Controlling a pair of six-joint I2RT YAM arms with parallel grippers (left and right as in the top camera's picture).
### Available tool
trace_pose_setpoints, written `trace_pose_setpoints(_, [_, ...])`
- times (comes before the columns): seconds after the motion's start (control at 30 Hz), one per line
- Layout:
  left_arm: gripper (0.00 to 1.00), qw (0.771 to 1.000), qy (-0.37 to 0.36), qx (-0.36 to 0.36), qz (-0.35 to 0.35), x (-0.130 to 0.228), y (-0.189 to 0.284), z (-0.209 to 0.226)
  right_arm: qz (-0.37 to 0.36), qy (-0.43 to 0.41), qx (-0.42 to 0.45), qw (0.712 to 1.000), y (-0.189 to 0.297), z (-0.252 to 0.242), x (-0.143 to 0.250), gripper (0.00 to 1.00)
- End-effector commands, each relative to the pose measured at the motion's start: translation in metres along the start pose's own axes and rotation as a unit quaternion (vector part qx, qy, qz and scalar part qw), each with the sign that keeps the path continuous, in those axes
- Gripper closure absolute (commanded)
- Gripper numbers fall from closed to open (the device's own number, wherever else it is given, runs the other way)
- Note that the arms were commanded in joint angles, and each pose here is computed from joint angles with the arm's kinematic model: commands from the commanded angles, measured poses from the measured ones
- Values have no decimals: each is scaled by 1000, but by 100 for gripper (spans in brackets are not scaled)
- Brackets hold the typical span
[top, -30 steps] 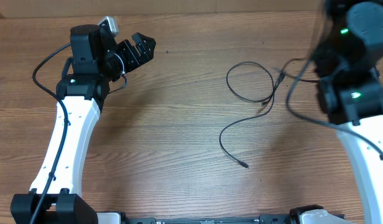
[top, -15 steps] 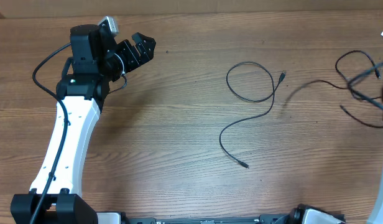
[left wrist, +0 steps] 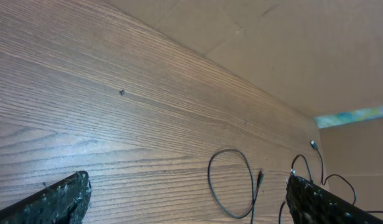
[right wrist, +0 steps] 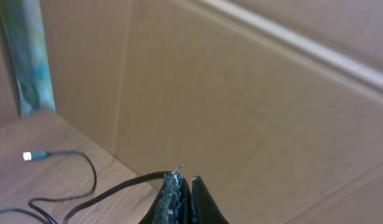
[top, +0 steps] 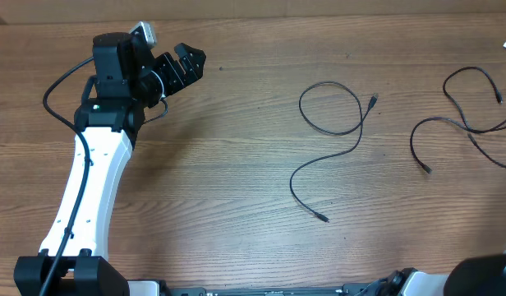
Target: Untangle cables
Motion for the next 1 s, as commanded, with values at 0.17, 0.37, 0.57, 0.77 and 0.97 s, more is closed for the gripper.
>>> trace_pose_setpoints(0.17, [0, 1000, -14, -1, -5, -3, 1, -1, 62, -11, 16, 998, -57, -3, 42, 96])
trace_pose_setpoints(0.37, [0, 1000, -14, -1, -5, -3, 1, -1, 90, -73, 48, 992, -77, -21, 63, 69])
trace_pose_setpoints(0.57, [0, 1000, -14, -1, -5, -3, 1, -1, 91, -103, 58, 989, -83, -37, 63, 0])
trace_pose_setpoints(0.77, [0, 1000, -14, -1, -5, -3, 1, -1, 107, -115, -61, 986, -80, -8, 63, 0])
trace_pose_setpoints(0.97, [0, 1000, -14, -1, -5, -3, 1, -1, 150, -124, -285, 939, -52, 54, 65, 0])
Point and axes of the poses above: each gripper's point midway between its finger pads, its own y axis back along the fingers, its own z axis along the line the jaws close on, x = y × z, the point moved 5 cm from there along y, back along the fingers, and after that the axes turned 11 degrees about -y, right-handed, at the moved point
